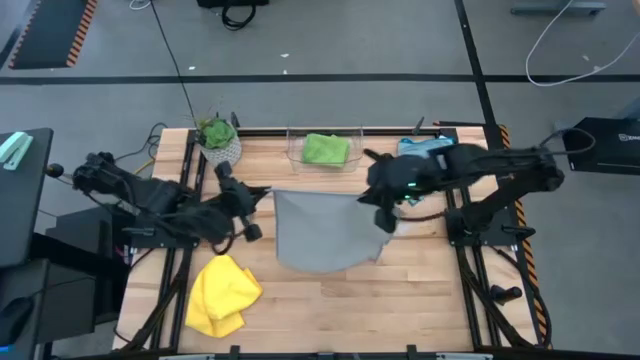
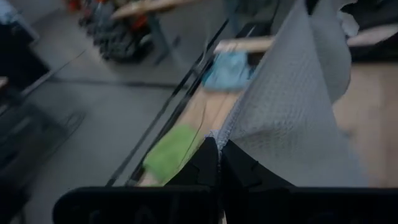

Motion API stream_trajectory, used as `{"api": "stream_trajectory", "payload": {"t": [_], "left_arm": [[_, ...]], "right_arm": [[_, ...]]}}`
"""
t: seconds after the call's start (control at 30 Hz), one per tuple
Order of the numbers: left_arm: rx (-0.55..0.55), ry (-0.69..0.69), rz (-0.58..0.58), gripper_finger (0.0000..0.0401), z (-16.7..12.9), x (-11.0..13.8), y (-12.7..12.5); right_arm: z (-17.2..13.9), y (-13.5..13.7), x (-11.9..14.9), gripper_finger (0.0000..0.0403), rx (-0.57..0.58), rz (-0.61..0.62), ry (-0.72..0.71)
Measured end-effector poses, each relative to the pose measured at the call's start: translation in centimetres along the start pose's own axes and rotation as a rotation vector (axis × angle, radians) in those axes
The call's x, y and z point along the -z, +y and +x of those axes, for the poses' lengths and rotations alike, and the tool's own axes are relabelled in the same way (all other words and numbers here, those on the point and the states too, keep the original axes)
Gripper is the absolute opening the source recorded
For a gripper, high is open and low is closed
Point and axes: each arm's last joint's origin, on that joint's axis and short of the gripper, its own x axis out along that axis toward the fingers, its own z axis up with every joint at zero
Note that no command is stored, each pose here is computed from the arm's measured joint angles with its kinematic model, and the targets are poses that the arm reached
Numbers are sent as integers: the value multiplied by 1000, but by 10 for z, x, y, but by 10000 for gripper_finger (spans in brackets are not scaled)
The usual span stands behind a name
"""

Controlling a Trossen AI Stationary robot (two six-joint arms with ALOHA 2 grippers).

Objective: Fold microfiber towels
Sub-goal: Fold the gray microfiber cloth

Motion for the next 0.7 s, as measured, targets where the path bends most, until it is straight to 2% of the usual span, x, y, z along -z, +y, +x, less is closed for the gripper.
{"api": "stream_trajectory", "payload": {"t": [0.2,0.33,0.4,0.53,0.7], "left_arm": [[-112,129,17,7,38,46,-5],[-176,173,3,7,64,78,-6],[-173,190,-13,7,77,94,-8],[-195,224,-4,7,95,128,-9],[-225,255,-62,7,108,159,-6]], "right_arm": [[67,-28,21,6,84,-41,108],[96,-45,31,10,121,-83,122],[108,-53,36,16,138,-107,147],[127,-67,51,40,176,-129,279],[148,-78,64,91,217,-122,347]]}}
